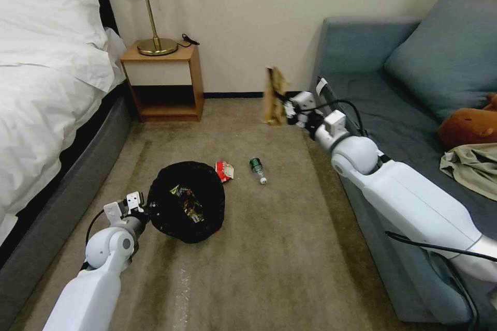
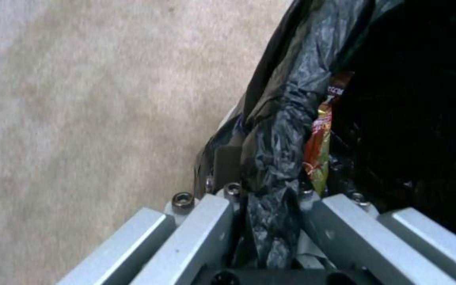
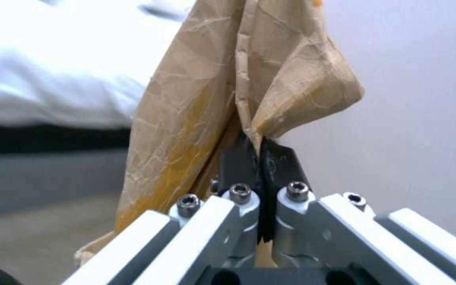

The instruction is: Pick up the trash bin, then pick up the garbage on the floor and place it into the trash bin.

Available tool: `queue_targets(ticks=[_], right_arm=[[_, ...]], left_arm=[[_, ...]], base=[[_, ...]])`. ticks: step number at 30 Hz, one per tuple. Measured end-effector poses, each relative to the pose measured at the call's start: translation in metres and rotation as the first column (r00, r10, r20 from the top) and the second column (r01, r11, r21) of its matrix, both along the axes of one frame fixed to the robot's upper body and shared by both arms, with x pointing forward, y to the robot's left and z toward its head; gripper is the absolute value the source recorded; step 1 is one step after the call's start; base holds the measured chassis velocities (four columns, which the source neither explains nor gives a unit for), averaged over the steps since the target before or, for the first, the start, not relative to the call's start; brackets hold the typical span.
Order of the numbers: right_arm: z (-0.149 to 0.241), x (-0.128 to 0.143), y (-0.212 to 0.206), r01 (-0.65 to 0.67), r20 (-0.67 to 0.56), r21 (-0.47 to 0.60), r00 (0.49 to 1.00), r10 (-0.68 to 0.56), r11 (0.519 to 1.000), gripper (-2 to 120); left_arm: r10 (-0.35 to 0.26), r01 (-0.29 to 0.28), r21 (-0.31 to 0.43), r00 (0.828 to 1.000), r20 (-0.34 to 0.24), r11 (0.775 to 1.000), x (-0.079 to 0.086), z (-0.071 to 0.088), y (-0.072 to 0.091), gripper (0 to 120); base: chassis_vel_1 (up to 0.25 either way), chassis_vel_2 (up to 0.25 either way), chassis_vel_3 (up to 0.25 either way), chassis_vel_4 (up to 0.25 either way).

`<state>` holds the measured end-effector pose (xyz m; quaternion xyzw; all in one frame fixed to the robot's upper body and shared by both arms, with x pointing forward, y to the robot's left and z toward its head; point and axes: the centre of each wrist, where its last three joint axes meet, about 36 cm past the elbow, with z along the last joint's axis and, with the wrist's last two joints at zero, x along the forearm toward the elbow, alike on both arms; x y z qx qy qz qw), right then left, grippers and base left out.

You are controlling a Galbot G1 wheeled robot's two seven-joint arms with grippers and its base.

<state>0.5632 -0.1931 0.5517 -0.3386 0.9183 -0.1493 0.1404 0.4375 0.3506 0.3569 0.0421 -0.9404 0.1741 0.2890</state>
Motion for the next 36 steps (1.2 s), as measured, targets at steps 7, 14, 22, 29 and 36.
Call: queue_targets(ticks=[7,14,22,29,36], right_arm=[[0.013,-0.071,0.078,-0.409,0.016,0.028,0.913,0.408,0.912,0],[-0.011,-0.099,0.12,-0.6,0.023,-0.008,0.8,0.6,0.8,0],[-0.036,-0.089,0.178,-0.671,0.022,-0.041,0.74,0.672,0.74,0],[-0.085,-0.056,0.212,-0.692,0.001,-0.099,0.718,0.696,0.715,0],[-0.109,-0.028,0.187,-0.667,0.002,-0.119,0.741,0.671,0.736,0]], left_arm=[[0.05,-0.051,-0.074,0.999,-0.019,0.996,-0.006,0.007,0.001,1],[0.075,-0.075,-0.097,0.997,-0.009,0.992,-0.016,0.018,0.002,1],[0.031,-0.03,-0.129,1.0,0.001,0.991,-0.024,0.026,-0.018,1],[0.011,-0.01,-0.144,1.0,0.01,0.989,-0.036,0.035,-0.025,1],[0.019,-0.018,-0.129,1.0,0.006,0.992,-0.042,0.034,-0.017,1]], base=[[0.0,0.0,0.0,0.0],[0.0,0.0,0.0,0.0],[0.0,0.0,0.0,0.0],[0.0,0.0,0.0,0.0],[0.0,0.0,0.0,0.0]])
